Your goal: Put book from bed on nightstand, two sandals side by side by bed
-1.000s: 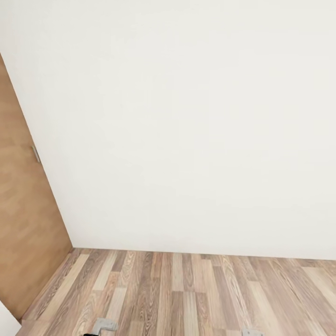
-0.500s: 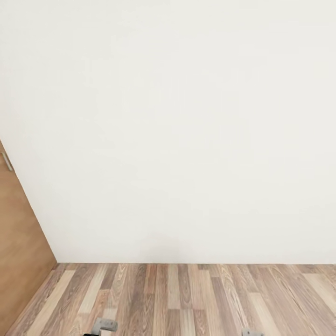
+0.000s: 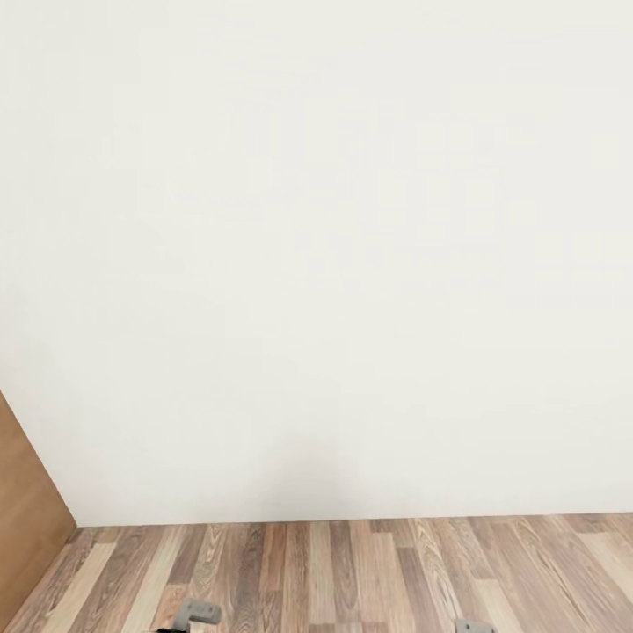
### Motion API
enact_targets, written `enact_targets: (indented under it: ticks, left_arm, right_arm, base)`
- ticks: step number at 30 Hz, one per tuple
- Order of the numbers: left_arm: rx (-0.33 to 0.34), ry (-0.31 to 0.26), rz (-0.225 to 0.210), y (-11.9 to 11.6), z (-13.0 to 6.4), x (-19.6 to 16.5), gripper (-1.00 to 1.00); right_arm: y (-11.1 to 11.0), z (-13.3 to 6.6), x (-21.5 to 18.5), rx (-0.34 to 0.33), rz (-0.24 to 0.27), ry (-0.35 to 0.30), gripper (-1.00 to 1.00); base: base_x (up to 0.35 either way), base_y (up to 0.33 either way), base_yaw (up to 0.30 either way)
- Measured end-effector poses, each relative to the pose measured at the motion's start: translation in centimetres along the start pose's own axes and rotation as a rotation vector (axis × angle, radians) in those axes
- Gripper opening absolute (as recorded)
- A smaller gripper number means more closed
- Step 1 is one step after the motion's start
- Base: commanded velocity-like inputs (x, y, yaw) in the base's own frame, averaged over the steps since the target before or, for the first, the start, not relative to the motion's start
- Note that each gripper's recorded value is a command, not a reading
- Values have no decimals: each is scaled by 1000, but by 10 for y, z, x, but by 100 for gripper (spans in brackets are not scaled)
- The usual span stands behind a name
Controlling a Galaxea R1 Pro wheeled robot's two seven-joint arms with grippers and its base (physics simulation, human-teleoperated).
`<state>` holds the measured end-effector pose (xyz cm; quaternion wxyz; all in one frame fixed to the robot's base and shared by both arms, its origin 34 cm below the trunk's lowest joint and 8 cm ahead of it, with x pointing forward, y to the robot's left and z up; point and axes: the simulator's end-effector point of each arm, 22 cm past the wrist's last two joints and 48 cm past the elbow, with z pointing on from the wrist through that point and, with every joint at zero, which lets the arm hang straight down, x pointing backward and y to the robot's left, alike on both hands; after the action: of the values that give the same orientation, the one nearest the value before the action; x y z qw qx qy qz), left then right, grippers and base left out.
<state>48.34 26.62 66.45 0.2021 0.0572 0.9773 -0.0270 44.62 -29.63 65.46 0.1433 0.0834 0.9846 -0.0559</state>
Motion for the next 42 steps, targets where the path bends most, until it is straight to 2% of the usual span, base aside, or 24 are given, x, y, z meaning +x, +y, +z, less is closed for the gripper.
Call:
enact_targets:
  ticks: [33, 42]
  left_arm:
    - [0, 0, 0, 0, 0, 0, 100]
    - [0, 1, 0, 0, 0, 0, 100]
  right_arm:
    - [0, 0, 0, 0, 0, -1, 100]
    - [0, 0, 0, -1, 0, 0, 100]
  base:
    - [343, 0, -3]
    - [146, 0, -178]
